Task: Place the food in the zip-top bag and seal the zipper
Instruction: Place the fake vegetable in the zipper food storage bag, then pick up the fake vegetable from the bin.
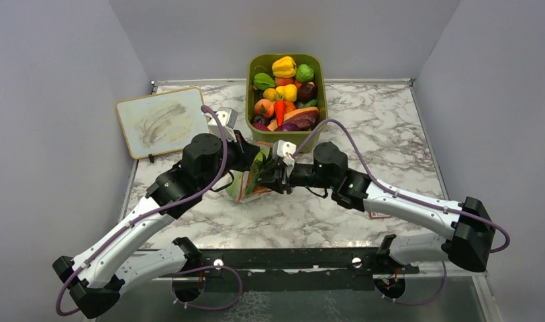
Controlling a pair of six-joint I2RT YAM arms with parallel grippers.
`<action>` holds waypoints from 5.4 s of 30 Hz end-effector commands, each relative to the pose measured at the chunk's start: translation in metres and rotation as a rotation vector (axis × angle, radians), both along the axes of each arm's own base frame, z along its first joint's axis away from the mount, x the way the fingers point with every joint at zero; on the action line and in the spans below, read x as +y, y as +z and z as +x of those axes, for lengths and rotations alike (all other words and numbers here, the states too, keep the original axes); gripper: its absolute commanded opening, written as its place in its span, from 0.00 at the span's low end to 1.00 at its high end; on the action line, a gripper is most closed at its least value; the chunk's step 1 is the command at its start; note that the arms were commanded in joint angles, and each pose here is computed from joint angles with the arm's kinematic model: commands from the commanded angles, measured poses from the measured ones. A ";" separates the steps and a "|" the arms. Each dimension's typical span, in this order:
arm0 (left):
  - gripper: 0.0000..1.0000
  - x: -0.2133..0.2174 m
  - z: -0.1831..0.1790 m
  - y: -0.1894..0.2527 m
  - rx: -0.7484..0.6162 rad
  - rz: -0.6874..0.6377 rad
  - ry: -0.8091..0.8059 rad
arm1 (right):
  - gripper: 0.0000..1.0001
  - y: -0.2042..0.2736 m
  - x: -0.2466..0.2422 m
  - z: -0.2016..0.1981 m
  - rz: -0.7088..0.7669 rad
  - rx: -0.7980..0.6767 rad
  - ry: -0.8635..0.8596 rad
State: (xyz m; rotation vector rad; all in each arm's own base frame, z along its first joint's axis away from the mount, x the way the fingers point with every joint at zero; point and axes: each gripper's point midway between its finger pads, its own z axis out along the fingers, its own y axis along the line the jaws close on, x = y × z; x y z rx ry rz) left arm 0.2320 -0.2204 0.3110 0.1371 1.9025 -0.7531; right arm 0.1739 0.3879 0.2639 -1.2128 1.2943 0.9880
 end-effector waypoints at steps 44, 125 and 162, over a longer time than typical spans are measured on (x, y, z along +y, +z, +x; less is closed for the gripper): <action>0.00 -0.026 -0.029 0.061 -0.005 -0.312 -0.153 | 0.01 -0.012 -0.043 0.041 0.092 0.253 -0.454; 0.00 0.043 -0.009 0.042 -0.246 0.074 0.046 | 0.53 0.077 -0.130 0.169 0.027 0.105 -1.028; 0.00 0.068 -0.027 0.040 -0.279 0.079 0.070 | 0.64 -0.115 -0.067 0.374 -0.301 0.464 -0.998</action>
